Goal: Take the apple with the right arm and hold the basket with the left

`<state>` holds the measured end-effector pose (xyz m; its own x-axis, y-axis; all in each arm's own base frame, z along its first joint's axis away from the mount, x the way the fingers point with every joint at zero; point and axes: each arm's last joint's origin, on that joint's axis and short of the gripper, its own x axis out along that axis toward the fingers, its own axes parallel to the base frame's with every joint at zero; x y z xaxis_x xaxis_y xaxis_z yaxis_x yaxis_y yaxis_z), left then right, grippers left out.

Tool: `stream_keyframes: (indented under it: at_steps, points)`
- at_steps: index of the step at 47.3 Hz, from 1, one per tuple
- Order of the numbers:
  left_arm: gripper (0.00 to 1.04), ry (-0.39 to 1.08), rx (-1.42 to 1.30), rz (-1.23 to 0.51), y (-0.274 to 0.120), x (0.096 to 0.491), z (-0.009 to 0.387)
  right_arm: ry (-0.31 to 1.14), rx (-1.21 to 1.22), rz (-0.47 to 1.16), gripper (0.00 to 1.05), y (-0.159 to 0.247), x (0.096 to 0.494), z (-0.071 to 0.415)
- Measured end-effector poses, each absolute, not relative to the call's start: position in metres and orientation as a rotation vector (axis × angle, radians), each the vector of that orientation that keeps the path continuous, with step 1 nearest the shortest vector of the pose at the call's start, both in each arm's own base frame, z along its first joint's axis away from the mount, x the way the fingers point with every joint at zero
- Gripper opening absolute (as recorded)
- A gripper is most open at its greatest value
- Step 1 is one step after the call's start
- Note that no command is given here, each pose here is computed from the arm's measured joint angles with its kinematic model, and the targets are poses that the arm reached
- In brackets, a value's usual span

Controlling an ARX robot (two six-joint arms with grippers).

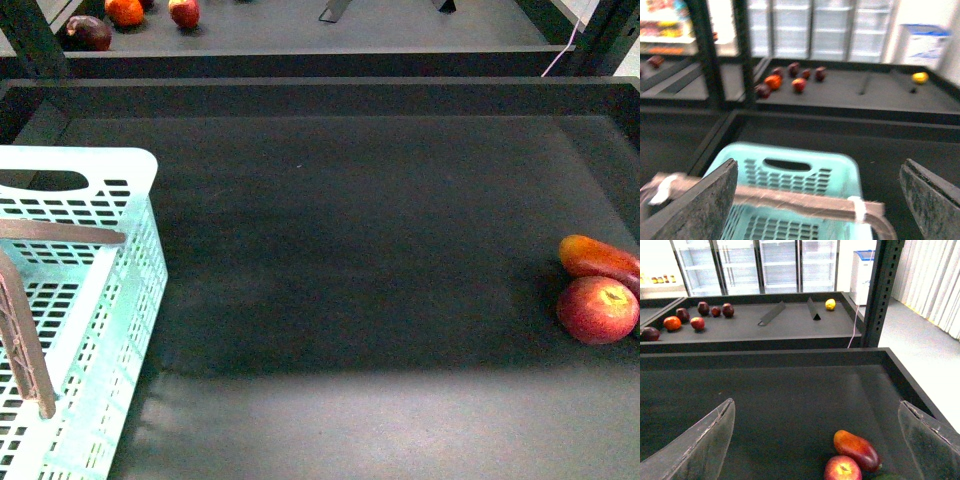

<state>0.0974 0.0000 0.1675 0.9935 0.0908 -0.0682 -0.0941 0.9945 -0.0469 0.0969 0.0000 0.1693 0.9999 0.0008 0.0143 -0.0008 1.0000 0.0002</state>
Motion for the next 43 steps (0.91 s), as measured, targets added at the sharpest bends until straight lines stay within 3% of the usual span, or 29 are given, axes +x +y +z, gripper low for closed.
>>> stream_keyframes:
  at_steps: [5,9,17,28,43]
  points:
    - [0.98,0.317,-0.124,0.349,-0.004,0.103,0.163,-0.014,0.001,-0.002,0.96,0.000,0.097,0.169]
    - [0.98,0.335,-0.216,0.433,-0.003,0.109,0.162,-0.014,0.001,-0.003,0.96,0.000,0.097,0.169]
    - [0.98,0.361,-0.477,0.423,0.005,0.124,0.168,-0.014,0.001,-0.002,0.96,0.000,0.097,0.169]
    - [0.98,0.413,-1.071,0.422,0.023,0.155,0.149,-0.014,0.001,-0.002,0.96,0.000,0.097,0.169]
    - [0.98,0.379,-1.318,0.432,0.037,0.206,0.127,-0.014,0.001,-0.002,0.96,0.000,0.097,0.169]
